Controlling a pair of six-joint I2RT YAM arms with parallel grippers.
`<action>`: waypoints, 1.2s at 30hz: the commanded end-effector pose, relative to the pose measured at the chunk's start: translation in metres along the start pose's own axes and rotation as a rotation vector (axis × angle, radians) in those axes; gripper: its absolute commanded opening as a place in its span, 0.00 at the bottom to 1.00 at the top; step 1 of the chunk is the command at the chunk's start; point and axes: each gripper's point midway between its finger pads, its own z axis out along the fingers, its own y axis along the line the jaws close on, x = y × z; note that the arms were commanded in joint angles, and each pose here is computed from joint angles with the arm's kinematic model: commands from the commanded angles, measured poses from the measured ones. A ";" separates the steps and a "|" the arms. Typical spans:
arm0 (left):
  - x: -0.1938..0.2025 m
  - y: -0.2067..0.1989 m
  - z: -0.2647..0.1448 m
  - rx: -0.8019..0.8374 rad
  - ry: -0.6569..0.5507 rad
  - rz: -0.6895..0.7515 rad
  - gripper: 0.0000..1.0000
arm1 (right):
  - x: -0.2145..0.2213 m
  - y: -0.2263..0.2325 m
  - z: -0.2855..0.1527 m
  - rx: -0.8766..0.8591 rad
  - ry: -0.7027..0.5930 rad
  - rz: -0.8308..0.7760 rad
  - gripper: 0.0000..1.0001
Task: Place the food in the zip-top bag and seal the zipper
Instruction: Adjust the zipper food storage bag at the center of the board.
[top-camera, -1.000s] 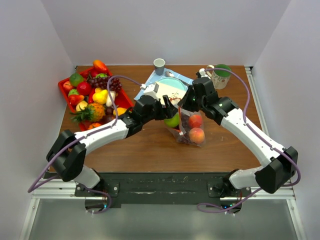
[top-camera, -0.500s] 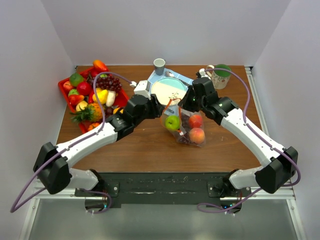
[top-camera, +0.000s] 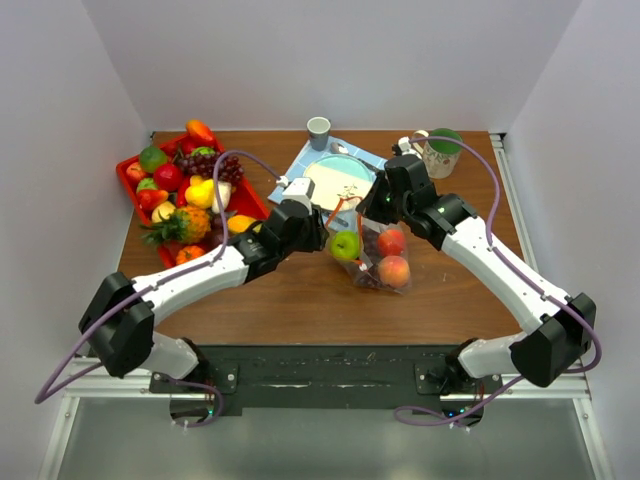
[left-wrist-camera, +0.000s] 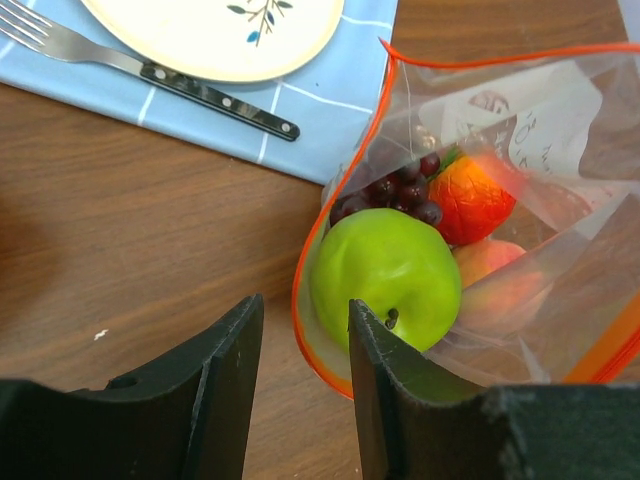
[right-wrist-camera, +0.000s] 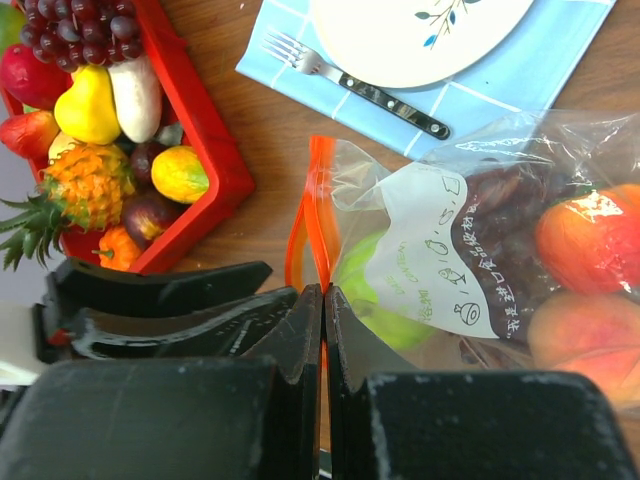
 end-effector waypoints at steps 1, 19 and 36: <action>0.010 -0.004 0.008 0.006 0.015 0.016 0.45 | -0.022 0.016 -0.014 -0.043 -0.068 -0.007 0.00; -0.110 -0.190 -0.052 0.310 -0.156 0.070 0.00 | -0.098 -0.078 -0.057 0.145 -0.163 0.016 0.00; -0.056 -0.137 -0.006 0.219 -0.031 0.052 0.00 | -0.104 -0.073 -0.063 0.133 -0.166 -0.002 0.00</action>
